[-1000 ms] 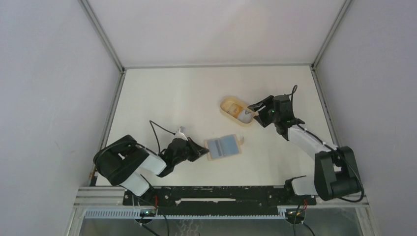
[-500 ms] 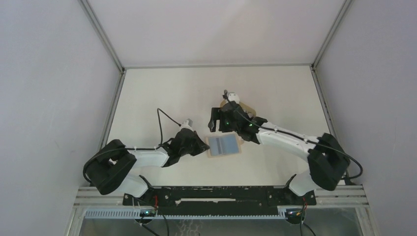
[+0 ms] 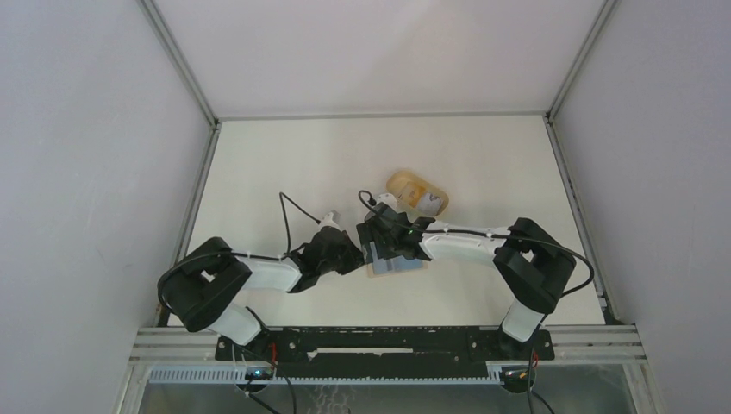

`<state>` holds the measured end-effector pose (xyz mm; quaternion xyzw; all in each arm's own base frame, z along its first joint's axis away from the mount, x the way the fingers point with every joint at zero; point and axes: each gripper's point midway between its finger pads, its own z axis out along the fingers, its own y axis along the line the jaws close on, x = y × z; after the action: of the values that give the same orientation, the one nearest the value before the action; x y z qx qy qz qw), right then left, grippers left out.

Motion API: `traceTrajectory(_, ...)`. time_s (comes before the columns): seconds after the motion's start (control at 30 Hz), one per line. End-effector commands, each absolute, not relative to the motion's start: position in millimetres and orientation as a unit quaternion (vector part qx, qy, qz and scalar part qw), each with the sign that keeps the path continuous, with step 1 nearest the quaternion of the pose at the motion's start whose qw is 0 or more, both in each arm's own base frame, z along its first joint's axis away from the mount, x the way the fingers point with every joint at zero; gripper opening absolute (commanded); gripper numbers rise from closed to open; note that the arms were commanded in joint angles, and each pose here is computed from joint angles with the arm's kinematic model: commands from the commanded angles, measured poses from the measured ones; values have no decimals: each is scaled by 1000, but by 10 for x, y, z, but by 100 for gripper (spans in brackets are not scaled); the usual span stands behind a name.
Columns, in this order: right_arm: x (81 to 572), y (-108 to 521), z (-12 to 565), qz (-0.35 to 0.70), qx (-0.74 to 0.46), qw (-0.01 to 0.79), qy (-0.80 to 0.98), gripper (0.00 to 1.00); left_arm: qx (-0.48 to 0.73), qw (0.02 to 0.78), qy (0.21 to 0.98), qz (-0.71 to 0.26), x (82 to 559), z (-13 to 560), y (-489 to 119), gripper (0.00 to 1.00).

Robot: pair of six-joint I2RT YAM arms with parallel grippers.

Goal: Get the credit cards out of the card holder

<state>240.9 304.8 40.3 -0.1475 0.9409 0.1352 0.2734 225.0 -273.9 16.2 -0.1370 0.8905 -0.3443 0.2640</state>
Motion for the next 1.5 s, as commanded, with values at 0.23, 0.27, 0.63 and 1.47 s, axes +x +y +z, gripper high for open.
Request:
traceTrajectory(0.23, 2413, 3069, 256, 72, -170, 282, 941, 94, -143, 236, 902, -332, 2127, -74, -2745, 0)
traceTrajectory(0.27, 2411, 3065, 238, 71, -169, 280, 942, 94, -143, 236, 902, -332, 2124, -76, -2742, 0)
traceTrajectory(0.63, 2533, 2798, 124, 34, -153, 268, 951, 93, -153, 234, 901, -330, 2052, -124, -2672, 0)
traceTrajectory(1.47, 2763, 2264, 571, 19, -132, 308, 942, 94, -158, 226, 902, -332, 2013, -193, -2668, 0)
